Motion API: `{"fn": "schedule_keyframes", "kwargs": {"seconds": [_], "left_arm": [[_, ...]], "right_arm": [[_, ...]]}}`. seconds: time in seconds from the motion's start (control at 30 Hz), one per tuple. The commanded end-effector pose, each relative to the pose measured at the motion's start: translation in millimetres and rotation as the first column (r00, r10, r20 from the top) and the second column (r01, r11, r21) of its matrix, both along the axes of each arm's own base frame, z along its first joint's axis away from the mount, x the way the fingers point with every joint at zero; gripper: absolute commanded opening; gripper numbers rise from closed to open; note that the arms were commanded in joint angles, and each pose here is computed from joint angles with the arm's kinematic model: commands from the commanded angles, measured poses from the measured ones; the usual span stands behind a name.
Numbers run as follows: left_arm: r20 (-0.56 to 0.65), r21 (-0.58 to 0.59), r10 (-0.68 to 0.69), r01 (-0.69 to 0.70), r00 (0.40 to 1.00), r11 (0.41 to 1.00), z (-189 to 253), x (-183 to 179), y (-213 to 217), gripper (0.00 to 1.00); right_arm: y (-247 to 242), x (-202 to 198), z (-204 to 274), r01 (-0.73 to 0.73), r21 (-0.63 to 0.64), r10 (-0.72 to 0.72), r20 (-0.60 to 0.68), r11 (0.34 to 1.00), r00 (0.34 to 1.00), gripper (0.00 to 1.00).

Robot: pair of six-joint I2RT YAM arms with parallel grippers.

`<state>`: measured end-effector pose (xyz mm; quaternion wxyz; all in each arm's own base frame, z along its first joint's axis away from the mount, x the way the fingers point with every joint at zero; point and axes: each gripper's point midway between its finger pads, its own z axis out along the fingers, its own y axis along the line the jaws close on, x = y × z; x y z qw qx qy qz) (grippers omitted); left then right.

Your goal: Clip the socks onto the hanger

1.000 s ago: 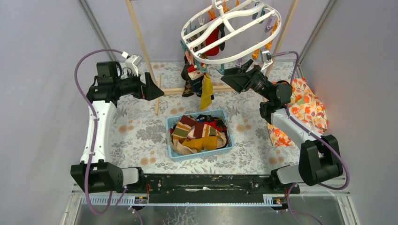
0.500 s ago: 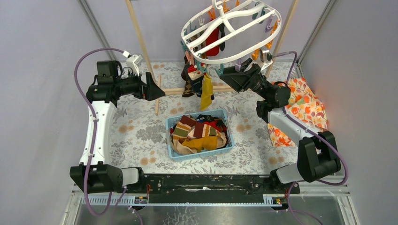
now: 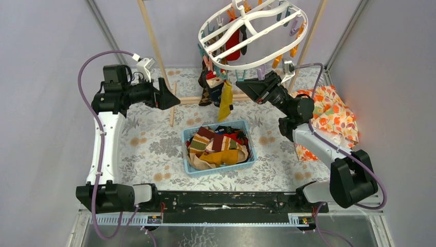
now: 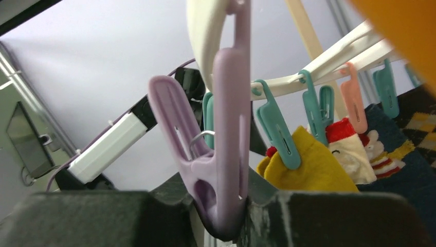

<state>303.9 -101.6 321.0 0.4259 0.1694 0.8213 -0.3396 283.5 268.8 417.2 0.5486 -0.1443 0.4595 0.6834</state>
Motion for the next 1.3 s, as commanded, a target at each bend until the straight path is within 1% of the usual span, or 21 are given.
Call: {"fn": "schedule_keyframes", "kwargs": {"seconds": [0.0,0.07,0.23,0.37,0.53,0.7,0.87,1.03,1.27], "left_arm": [[0.034,-0.004,-0.001,0.001,0.999,1.0,17,-7,-2,0.99],[0.039,-0.009,0.0,0.0,0.999,1.0,21,-8,-3,0.99],[0.052,-0.022,0.001,0.001,0.999,1.0,30,-11,-5,0.99],[0.058,-0.031,0.009,-0.007,0.998,0.999,38,-10,-5,0.99],[0.095,-0.019,0.032,-0.031,0.995,0.999,53,-6,-3,0.99],[0.129,-0.015,0.043,-0.041,0.991,0.999,73,-5,-13,0.99],[0.168,-0.018,0.017,-0.014,0.986,1.0,91,-2,-31,0.99],[0.19,-0.055,-0.021,0.032,0.982,0.998,111,3,-54,0.99],[0.218,-0.109,-0.077,0.102,0.973,0.989,128,9,-92,0.99]], "right_arm": [[-10,-2,25,0.13,0.05,-0.133,0.063,0.99,0.989,0.12],[-10,0,26,0.17,0.044,-0.172,0.053,0.984,0.984,0.0],[-3,7,20,0.268,-0.007,-0.268,0.029,0.963,0.963,0.0],[5,18,9,0.367,-0.055,-0.368,-0.017,0.929,0.93,0.0],[13,35,-2,0.527,-0.114,-0.535,-0.054,0.842,0.843,0.0],[32,44,2,0.626,-0.152,-0.637,-0.028,0.765,0.77,0.0],[55,47,3,0.653,-0.162,-0.663,-0.018,0.74,0.748,0.0],[76,40,1,0.665,-0.168,-0.674,0.007,0.728,0.739,0.0],[87,38,-1,0.693,-0.184,-0.702,0.022,0.697,0.712,0.0]]}}
